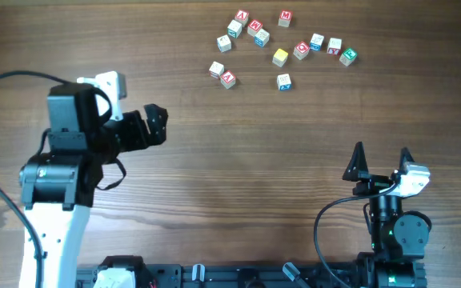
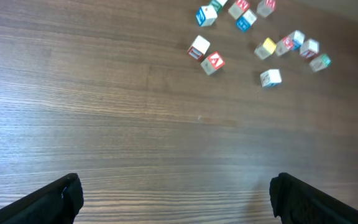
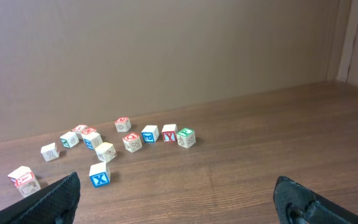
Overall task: Form a horizontal line
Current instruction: 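Raise the left arm and reach toward the red A block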
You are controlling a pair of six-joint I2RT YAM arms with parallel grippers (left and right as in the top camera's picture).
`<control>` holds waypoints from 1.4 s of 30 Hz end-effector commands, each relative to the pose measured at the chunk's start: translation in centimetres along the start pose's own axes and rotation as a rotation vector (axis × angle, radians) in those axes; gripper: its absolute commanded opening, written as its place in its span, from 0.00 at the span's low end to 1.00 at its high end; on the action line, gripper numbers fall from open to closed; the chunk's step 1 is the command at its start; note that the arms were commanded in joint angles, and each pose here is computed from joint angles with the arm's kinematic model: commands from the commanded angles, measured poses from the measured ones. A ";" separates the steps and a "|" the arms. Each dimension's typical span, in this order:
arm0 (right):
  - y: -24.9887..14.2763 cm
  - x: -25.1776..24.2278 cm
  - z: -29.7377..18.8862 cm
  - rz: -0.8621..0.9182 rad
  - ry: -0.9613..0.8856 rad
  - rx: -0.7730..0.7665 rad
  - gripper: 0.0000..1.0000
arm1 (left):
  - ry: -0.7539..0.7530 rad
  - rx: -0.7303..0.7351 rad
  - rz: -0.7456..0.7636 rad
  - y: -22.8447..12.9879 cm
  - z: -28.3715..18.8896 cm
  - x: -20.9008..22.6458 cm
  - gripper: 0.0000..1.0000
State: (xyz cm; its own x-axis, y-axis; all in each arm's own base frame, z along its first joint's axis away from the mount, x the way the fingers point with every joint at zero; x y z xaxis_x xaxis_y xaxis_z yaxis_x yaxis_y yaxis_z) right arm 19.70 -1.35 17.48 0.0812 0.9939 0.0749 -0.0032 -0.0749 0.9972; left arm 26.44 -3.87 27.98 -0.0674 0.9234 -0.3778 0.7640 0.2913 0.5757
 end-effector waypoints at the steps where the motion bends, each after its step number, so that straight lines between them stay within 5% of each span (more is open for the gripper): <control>1: 0.1 0.1 0.0 -0.004 0.008 -0.005 1.00 | 0.049 -0.011 0.070 0.6 0.6 -1.0 0.99; 9: 0.1 0.1 0.0 -0.004 0.008 -0.005 1.00 | 0.060 0.101 0.067 0.3 5.4 -1.6 1.00; 21: 0.1 0.1 0.0 -0.004 0.008 -0.005 1.00 | -0.003 0.025 0.082 5.0 5.5 -4.1 0.99; 30: 0.1 0.1 0.0 -0.004 0.008 -0.005 1.00 | -0.165 0.108 0.168 4.2 13.3 -9.4 1.00; 42: 0.1 0.1 0.0 -0.004 0.008 -0.005 1.00 | -0.139 0.134 0.159 3.8 19.9 -11.4 0.99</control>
State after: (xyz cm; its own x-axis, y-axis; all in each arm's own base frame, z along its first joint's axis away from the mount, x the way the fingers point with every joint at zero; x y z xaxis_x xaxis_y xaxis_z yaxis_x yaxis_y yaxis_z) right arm 19.70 -1.35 17.48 0.0812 0.9939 0.0749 -0.0032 -0.0749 0.9972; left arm 42.10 -17.71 19.15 0.1394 0.9142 -0.3805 0.8548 0.0829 0.5122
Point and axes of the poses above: each gripper's point midway between its finger pads, its own z axis out along the fingers, its own x axis along the line the jaws close on, y = z × x, the point moved 5 cm from there along -z, back along the fingers, and after that the axes turned 5 degrees about -z, right-handed, at the moved point
